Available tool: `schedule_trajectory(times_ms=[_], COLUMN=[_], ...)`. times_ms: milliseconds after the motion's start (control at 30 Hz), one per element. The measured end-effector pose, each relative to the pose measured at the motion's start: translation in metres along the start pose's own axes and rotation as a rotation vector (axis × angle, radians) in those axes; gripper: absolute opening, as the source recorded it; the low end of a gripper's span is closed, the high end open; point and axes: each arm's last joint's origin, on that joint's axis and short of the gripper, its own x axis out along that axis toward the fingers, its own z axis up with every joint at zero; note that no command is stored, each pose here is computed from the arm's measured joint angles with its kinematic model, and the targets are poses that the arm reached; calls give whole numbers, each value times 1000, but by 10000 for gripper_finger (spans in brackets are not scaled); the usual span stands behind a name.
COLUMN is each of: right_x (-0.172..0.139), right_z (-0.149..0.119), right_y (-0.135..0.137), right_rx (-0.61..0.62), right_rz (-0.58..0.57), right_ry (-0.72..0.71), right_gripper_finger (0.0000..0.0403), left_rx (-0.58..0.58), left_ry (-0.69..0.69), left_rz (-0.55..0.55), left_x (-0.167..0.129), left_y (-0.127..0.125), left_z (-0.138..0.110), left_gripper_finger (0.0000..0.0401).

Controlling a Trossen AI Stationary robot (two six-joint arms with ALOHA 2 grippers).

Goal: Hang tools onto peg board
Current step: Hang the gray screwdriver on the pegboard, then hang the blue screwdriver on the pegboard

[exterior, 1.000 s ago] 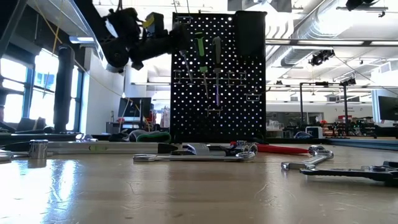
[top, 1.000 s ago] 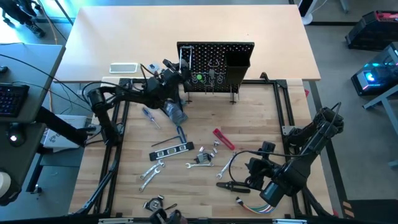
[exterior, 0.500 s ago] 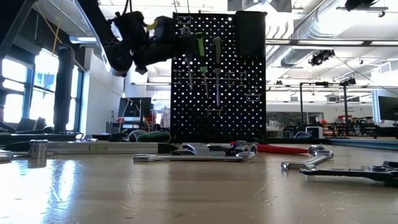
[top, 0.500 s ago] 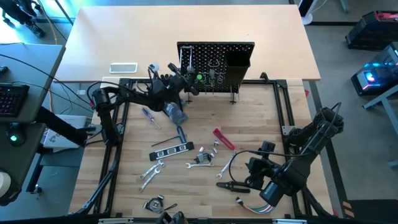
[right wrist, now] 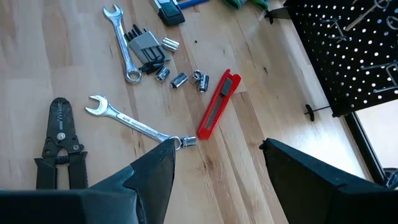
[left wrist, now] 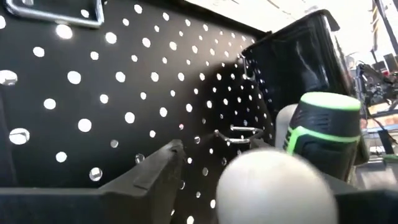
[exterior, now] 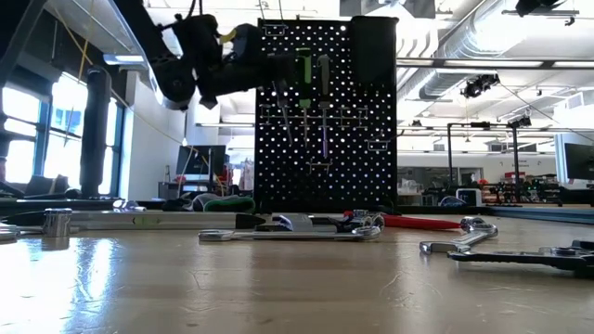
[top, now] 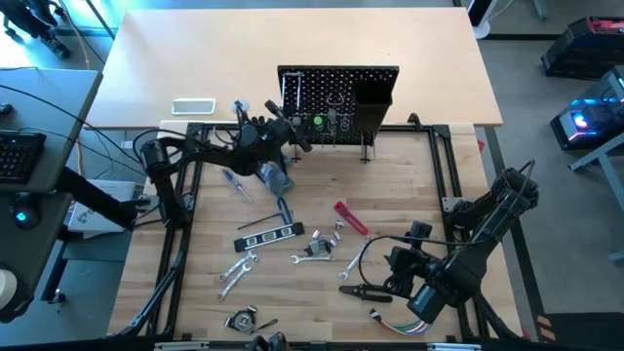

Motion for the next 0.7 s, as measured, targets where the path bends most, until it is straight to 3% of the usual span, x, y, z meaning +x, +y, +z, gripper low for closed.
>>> schedule_trajectory(times_ms=[300,533,700], right_x=[0,0,1], right_z=[0,1,3], right_y=[0,-1,0], right_rx=[-27,-36,-27], right_rz=[-2,-19,-21], right_ry=[-3,-34,-57], right_gripper_finger=[240,240,240], left_rx=[9,16,-4], left_ry=[57,110,180], left_rz=[-1,-25,21], left_x=[-24,-60,-88], left_y=[16,28,34], left_z=[26,46,57], left_gripper_finger=[202,203,203])
